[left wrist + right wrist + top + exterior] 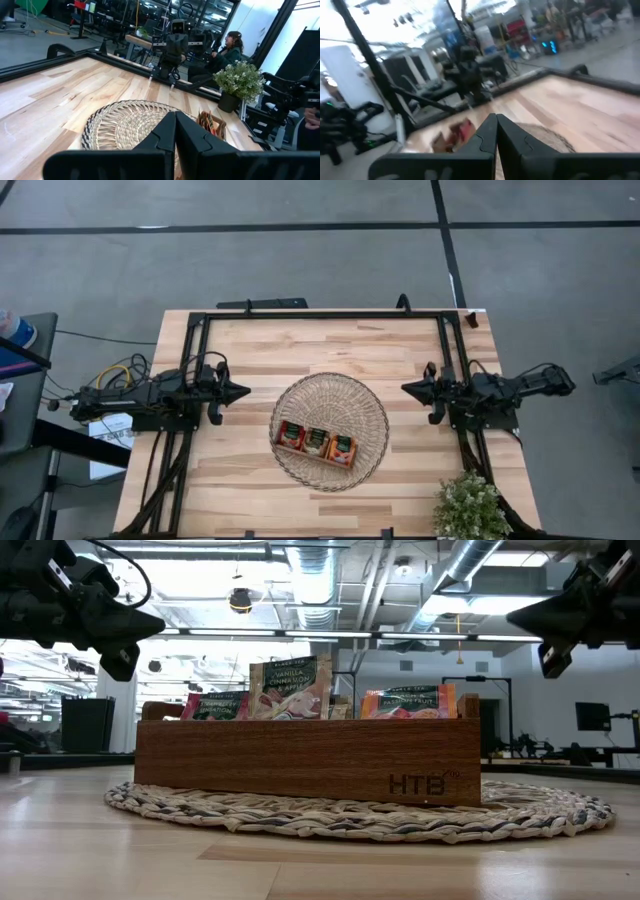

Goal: Pick & Place Tea
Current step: Return to Home Position

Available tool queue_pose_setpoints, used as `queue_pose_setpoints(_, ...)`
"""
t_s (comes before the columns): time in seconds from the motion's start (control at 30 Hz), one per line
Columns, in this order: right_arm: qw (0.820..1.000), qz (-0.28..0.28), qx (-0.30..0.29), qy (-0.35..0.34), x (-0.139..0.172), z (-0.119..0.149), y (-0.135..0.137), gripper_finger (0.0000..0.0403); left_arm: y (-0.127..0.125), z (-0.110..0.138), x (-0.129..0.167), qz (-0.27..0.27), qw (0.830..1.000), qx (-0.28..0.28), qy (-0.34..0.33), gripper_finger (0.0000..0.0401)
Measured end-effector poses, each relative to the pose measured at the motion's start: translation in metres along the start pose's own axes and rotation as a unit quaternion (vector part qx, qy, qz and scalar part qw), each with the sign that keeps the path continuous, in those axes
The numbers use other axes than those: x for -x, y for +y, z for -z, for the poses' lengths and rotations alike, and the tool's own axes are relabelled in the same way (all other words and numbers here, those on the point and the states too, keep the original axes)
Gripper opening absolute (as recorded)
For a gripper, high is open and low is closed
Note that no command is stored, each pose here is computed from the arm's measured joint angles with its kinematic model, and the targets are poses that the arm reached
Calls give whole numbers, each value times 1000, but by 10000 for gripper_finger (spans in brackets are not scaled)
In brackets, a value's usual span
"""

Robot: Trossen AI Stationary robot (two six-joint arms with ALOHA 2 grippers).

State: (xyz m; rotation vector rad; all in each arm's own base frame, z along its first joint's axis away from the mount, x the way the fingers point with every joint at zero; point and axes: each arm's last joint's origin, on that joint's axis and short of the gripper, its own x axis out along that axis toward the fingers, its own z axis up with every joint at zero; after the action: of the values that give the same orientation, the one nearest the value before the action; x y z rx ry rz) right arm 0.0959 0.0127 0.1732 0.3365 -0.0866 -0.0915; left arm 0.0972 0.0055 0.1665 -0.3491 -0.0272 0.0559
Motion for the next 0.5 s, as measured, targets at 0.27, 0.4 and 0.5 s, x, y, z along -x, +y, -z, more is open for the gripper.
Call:
queue_pose_setpoints(0.27,999,-15,33,-21,-1,-6,-4,0,0,0,0,0,1000,0,-1,0)
queue_pose_setpoints(0.4,999,-27,35,-15,-2,-6,-8,0,0,0,0,0,1000,0,-1,0)
queue_pose_setpoints(0.5,999,-26,45,-8,-2,-6,-11,0,0,0,0,0,1000,0,-1,0)
